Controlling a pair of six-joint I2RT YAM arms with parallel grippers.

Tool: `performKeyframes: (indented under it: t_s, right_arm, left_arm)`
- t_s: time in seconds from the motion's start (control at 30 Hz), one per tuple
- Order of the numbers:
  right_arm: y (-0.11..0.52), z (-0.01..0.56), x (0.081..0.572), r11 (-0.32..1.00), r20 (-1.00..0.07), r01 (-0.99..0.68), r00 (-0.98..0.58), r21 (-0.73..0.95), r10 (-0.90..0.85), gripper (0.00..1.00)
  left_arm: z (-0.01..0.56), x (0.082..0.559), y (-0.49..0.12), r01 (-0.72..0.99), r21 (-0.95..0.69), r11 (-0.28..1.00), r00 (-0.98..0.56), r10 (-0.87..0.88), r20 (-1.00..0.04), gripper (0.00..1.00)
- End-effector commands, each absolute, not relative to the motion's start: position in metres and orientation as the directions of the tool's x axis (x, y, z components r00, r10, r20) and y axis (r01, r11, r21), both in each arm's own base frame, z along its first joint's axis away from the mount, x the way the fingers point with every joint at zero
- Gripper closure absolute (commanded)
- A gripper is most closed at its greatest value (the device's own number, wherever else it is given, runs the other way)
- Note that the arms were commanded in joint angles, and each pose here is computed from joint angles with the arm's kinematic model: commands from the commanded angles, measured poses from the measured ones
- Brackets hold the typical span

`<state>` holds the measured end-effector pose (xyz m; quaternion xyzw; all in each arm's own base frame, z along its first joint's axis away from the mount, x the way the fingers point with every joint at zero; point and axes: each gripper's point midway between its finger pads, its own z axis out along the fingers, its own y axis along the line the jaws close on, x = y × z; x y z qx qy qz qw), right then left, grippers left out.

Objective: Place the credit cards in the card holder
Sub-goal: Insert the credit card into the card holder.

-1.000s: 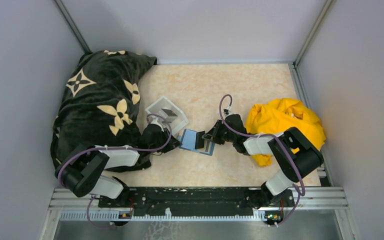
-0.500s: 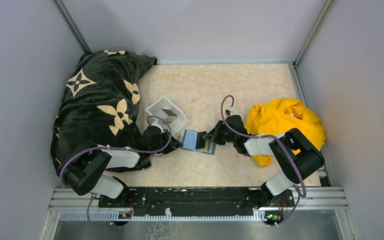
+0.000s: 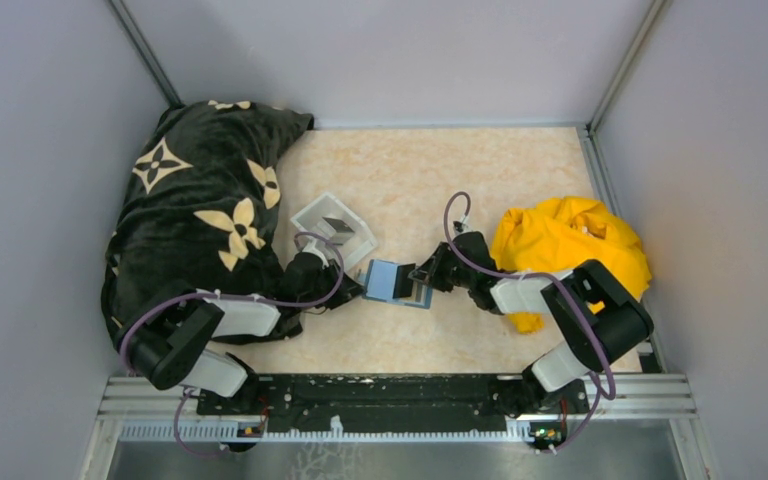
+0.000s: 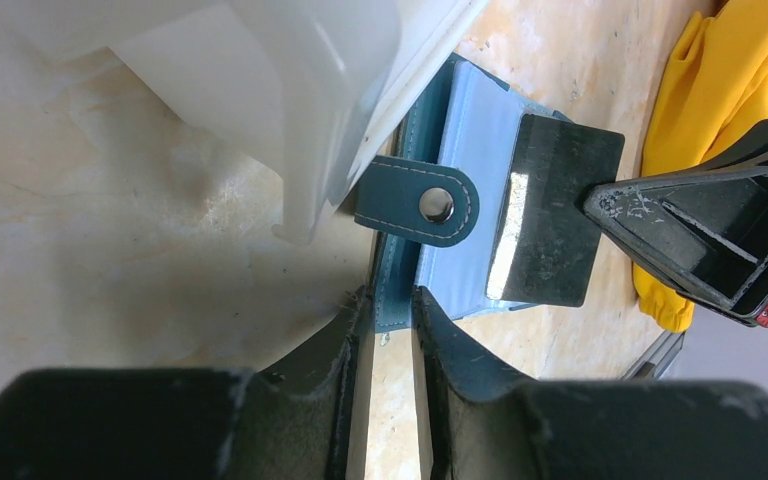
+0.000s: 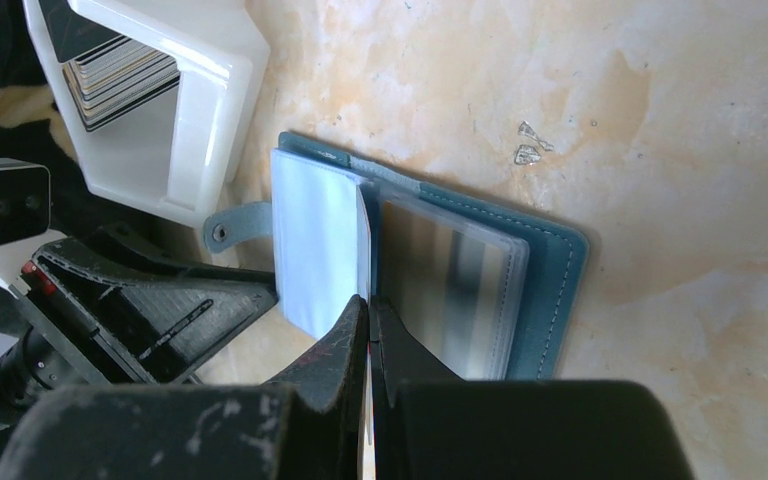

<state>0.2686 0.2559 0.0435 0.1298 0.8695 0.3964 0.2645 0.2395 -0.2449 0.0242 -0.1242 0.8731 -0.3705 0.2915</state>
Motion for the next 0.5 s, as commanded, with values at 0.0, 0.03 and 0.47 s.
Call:
performKeyframes:
  t_s: [0.0,0.03,0.47]
  right_arm:
    - [0.256,0.048,0.270,0.654,-0.386,-0.009,-0.813,0.756,0.436,1.00]
    - [0.256,0.048,0.271,0.654,-0.386,-0.009,-0.813,0.756,0.436,1.00]
    - [0.258,0.031,0.270,0.670,-0.367,0.015,-0.827,0.742,0.426,1.00]
  left_arm:
    - [0.002,0.222,-0.238,-0.037,-0.683,0.730,-0.833,-0.400,-0.382,0.73]
    - [0.002,0.223,-0.238,-0.036,-0.684,0.728,-0.833,-0.400,-0.382,0.73]
    - [0.000,0.220,-0.243,-0.030,-0.693,0.720,-0.841,-0.393,-0.371,0.74]
